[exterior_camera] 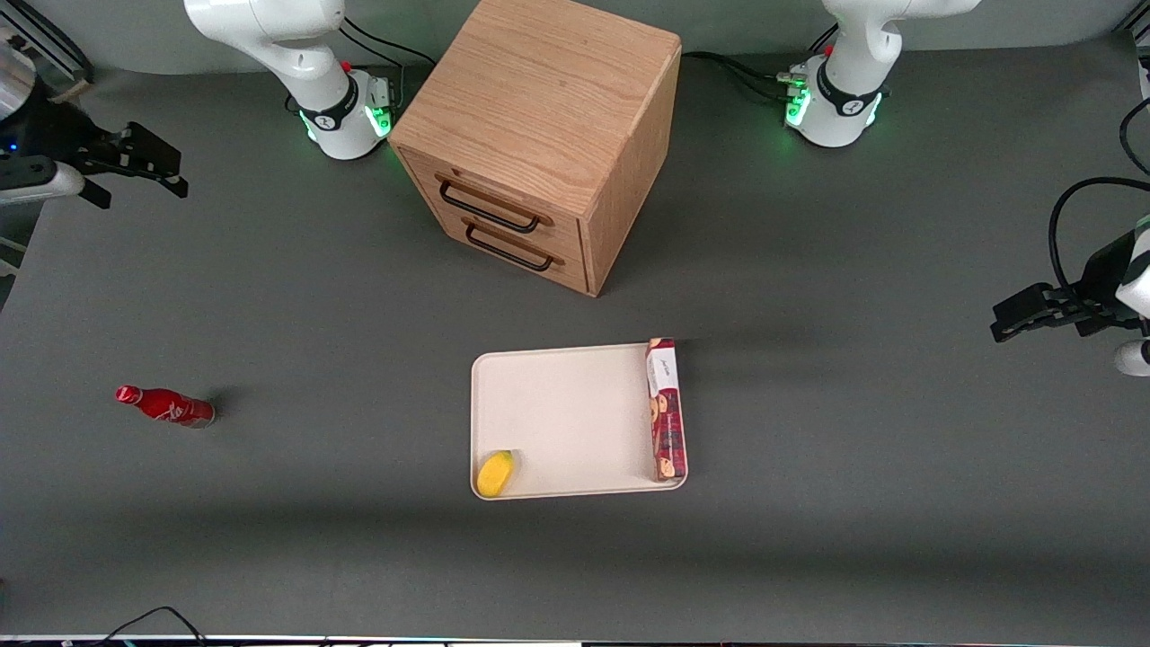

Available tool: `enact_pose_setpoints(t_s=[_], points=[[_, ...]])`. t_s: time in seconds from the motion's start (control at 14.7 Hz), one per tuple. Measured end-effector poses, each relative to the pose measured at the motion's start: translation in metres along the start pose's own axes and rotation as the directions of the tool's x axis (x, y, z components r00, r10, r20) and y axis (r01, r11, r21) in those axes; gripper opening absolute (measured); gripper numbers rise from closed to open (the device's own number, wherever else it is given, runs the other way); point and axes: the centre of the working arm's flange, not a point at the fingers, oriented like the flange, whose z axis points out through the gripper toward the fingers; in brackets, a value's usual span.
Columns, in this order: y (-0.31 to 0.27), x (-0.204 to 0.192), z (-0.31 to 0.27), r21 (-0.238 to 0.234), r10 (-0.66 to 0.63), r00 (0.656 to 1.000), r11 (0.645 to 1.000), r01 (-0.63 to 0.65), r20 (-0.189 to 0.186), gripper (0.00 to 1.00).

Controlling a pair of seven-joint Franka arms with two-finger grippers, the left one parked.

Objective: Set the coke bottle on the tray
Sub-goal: 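Move the right gripper down toward the red Coca-Cola bottle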

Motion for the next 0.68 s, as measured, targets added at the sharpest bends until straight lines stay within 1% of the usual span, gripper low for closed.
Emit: enact_pose_setpoints(t_s=[0.14, 0.27, 0.41, 0.55, 0.68], points=[[0.004, 0.005, -0.007, 0.002, 0.008, 1.0, 1.0, -0.008, 0.015, 1.0], [0.005, 0.008, -0.009, 0.003, 0.008, 1.0, 1.0, -0.008, 0.022, 1.0], [0.008, 0.012, -0.003, -0.009, 0.012, 0.999, 1.0, -0.012, 0.033, 1.0], [0.018, 0.025, 0.009, -0.059, 0.012, 0.998, 0.998, -0.009, 0.055, 1.0], [0.038, 0.052, 0.03, -0.114, -0.045, 0.997, 0.992, 0.053, 0.069, 1.0]])
